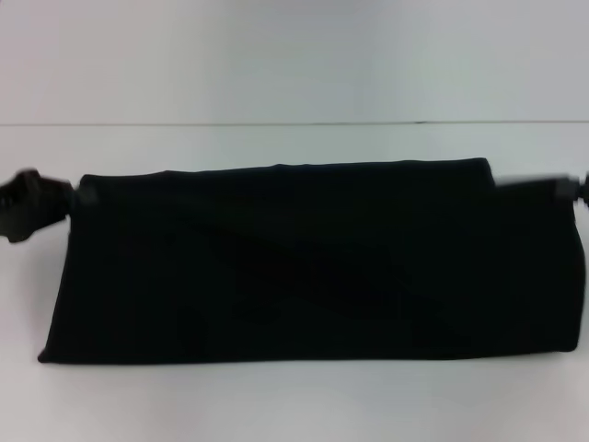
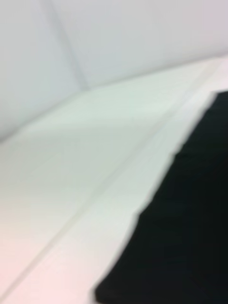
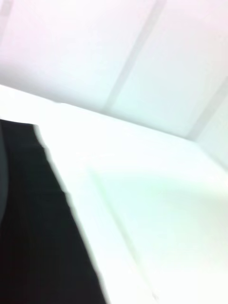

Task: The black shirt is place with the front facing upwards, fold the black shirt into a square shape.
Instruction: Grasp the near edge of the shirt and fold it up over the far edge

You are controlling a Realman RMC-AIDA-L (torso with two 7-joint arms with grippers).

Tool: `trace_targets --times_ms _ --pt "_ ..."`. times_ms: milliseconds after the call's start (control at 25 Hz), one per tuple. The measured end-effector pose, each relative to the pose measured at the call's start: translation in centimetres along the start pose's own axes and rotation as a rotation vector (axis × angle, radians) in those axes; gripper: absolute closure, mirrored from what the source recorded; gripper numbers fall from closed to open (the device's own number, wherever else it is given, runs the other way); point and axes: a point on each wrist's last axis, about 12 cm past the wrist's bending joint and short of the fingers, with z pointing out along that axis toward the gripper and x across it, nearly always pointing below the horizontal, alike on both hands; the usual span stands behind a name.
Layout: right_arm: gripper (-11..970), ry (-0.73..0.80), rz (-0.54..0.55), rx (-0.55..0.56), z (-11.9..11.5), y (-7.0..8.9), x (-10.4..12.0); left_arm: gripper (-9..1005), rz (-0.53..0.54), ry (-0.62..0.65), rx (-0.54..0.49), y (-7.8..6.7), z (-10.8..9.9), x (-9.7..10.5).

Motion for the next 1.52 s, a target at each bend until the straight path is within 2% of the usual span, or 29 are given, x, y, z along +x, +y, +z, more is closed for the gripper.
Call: trace_targets --times_ms 80,280,560,720,1000,1200,1400,1520 --pt "923 -0.061 0.008 0.011 0.8 -0.5 -0.1 963 -0.020 -0.068 0.020 0.3 0.4 0.0" --pt "924 -0.118 -0.020 0.045 3.8 -0.6 -0.3 962 -0.027 -0.147 0.029 0.5 2.0 0.1" --pt "923 -0.200 -0.068 0.065 5.5 -0.1 -1.6 963 0.034 -0.244 -0.008 -0.4 4.2 -1.7" --pt "923 -0.252 -0.075 0.074 6.0 0.1 -2.3 962 0.072 -0.286 -0.051 -0.9 5.6 -2.7" --pt "923 -0.327 -0.110 0.120 8.6 -0.1 -1.6 963 0.147 -0.333 -0.138 -1.2 8.2 -2.9" --pt "924 -0.351 -0.123 0.220 10.2 -0.6 -1.4 962 0.187 -0.365 -0.215 -0.8 9.3 -2.6" --pt "924 -0.352 -0.176 0.314 12.0 -0.8 -1.1 913 0.216 -0.398 -0.304 -0.4 10.6 -2.2" --pt "882 -0.348 -0.209 0.359 13.1 -0.8 -0.9 883 0.254 -0.435 -0.365 -0.3 11.6 -2.0"
